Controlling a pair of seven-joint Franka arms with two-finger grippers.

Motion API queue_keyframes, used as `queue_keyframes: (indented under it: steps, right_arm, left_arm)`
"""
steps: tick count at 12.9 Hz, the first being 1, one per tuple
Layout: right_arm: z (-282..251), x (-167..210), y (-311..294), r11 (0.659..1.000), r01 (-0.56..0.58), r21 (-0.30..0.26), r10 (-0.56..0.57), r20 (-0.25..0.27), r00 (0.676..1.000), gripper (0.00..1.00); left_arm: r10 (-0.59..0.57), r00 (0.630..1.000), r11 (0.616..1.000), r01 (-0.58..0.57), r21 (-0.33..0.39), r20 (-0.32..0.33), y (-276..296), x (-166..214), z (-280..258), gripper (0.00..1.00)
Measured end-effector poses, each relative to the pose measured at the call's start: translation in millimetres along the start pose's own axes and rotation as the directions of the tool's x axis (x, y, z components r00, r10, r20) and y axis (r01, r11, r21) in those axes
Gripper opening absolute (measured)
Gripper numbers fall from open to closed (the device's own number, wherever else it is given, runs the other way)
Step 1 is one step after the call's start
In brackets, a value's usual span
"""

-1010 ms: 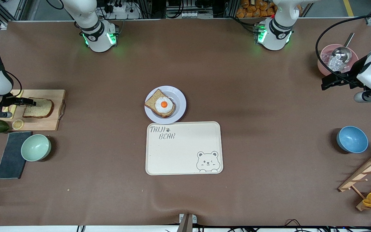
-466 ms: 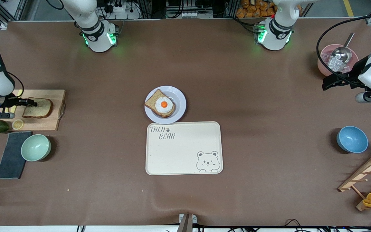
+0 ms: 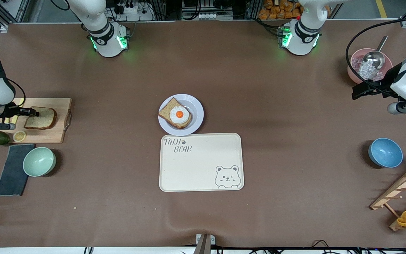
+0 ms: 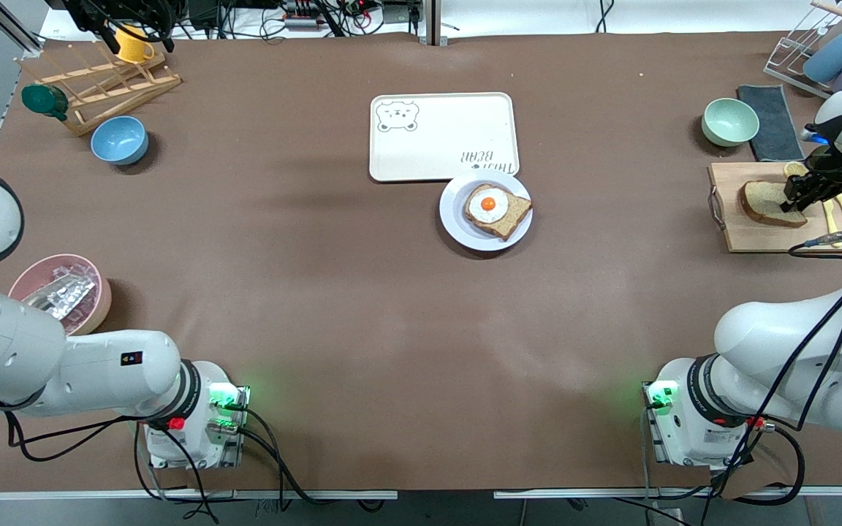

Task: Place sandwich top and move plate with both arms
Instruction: 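Lower the right gripper and grasp the bread slice edge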

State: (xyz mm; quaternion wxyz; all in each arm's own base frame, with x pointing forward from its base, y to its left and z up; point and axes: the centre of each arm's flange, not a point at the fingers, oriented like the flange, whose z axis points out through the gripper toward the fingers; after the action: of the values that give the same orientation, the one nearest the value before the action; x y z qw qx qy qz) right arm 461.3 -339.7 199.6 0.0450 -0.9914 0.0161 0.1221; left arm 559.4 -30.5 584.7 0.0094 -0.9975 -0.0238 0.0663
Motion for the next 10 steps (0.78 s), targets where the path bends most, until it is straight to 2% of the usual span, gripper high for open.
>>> queue_keyframes:
  steps: [2,7,10]
  right_arm:
    - [-10,4,5,1.0,-0.002,-0.009,0.002,-0.008,1.0,0.02]
    - [-29,17,0,1.0,0.017,-0.018,-0.017,-0.01,1.0,0.01]
    - [-32,20,-6,1.0,0.012,0.009,-0.012,-0.006,1.0,0.01]
  left_arm:
    - [0.0,1.0,1.0,0.0,0.0,0.001,0,1,1,1.0]
    - [-0.003,1.0,1.0,0.003,-0.001,-0.002,-2,2,5,1.0]
    - [-0.004,1.0,1.0,0.004,-0.001,-0.002,-2,3,6,1.0]
